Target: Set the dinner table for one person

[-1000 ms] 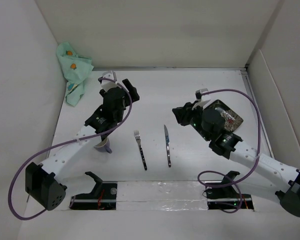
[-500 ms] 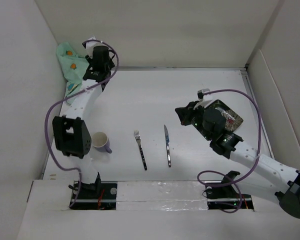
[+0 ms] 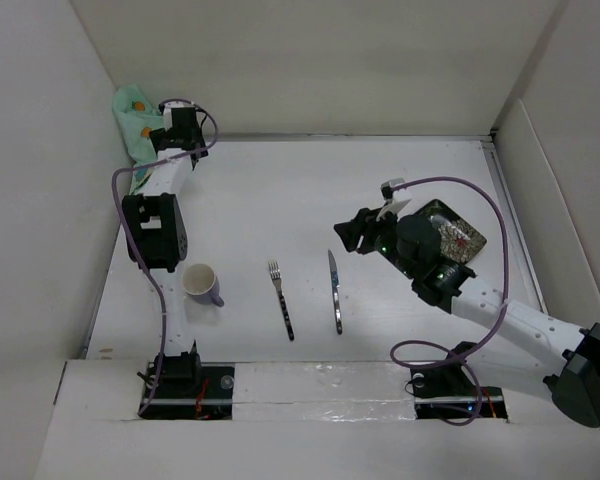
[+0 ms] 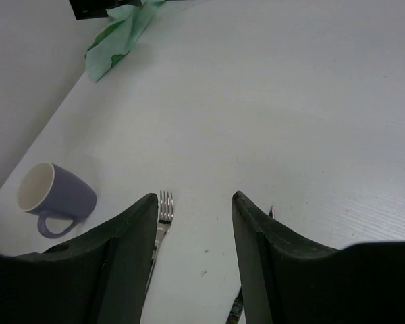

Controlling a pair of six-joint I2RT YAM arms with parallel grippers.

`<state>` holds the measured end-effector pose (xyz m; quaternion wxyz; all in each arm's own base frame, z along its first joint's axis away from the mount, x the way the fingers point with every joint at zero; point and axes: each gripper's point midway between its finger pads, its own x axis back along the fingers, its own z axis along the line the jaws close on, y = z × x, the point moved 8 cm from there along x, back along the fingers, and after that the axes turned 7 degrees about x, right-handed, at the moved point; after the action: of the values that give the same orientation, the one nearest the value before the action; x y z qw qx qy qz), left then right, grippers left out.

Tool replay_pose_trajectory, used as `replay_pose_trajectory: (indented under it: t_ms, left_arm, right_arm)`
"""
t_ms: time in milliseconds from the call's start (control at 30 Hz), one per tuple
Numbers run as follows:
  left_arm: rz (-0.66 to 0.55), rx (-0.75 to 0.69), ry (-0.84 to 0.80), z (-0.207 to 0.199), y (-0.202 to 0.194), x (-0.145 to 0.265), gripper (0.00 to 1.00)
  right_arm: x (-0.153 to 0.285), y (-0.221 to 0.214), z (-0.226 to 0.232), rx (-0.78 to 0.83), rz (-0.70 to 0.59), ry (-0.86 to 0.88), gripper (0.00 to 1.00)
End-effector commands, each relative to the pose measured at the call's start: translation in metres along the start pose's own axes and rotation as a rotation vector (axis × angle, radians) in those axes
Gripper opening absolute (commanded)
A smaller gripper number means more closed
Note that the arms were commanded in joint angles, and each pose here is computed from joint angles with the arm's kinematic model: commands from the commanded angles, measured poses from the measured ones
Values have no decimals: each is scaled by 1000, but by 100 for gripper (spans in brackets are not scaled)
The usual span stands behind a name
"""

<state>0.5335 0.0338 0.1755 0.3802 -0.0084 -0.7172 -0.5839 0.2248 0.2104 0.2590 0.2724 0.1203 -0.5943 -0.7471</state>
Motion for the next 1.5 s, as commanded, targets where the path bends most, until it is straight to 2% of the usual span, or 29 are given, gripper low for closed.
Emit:
replay_pose_trajectory:
  t_ms: [0, 133, 367, 667, 767, 800, 867, 900, 933, 1067, 1167, 1267, 1300, 1367, 1400, 1467]
  left_arm:
    - [-116, -89, 19, -5, 33, 2, 75]
    - [-146, -173, 157, -1, 27, -15, 75]
    - [-172, -245, 179, -7, 24, -40, 74]
    - [-259, -268, 216, -13, 30, -61, 60]
    - [-282, -278, 244, -12, 28, -67, 48]
    - [-285, -277, 250, -13, 27, -70, 34]
    - [-291, -273, 253, -13, 26, -72, 20]
    - [-295, -264, 252, -13, 27, -71, 5]
    - [-299, -263, 236, -15, 28, -71, 1]
    - [-316, -258, 226, -15, 33, -67, 0]
    - [-335, -186, 133, -22, 49, -52, 0]
    - [-407, -130, -66, -70, 73, 6, 0]
    - [-427, -117, -72, -69, 83, 16, 0]
    - [-435, -70, -224, -97, 91, 49, 0]
    - [-474, -27, -289, -104, 113, 76, 0]
    - [-474, 21, -442, -125, 124, 116, 0]
  right_arm:
    - [-2, 21, 8, 3, -71, 52, 54]
    - [-6, 18, 8, 9, -59, 59, 54]
    - [-12, 15, 9, 19, -40, 66, 54]
    - [-15, 12, 13, 31, -26, 88, 55]
    - [-17, 11, 14, 31, -23, 95, 55]
    - [-18, 10, 14, 32, -20, 96, 55]
    - [-19, 9, 14, 35, -16, 97, 55]
    - [-20, 9, 14, 35, -15, 95, 55]
    - [-20, 9, 15, 34, -13, 97, 55]
    - [-23, 6, 14, 37, -3, 94, 55]
    - [-24, 8, 15, 37, -5, 93, 55]
    - [-23, 9, 15, 36, -8, 93, 55]
    - [-23, 9, 14, 36, -9, 88, 55]
    - [-20, 11, 13, 40, -18, 78, 55]
    - [-19, 12, 12, 39, -25, 64, 55]
    - [-15, 15, 10, 37, -40, 52, 55]
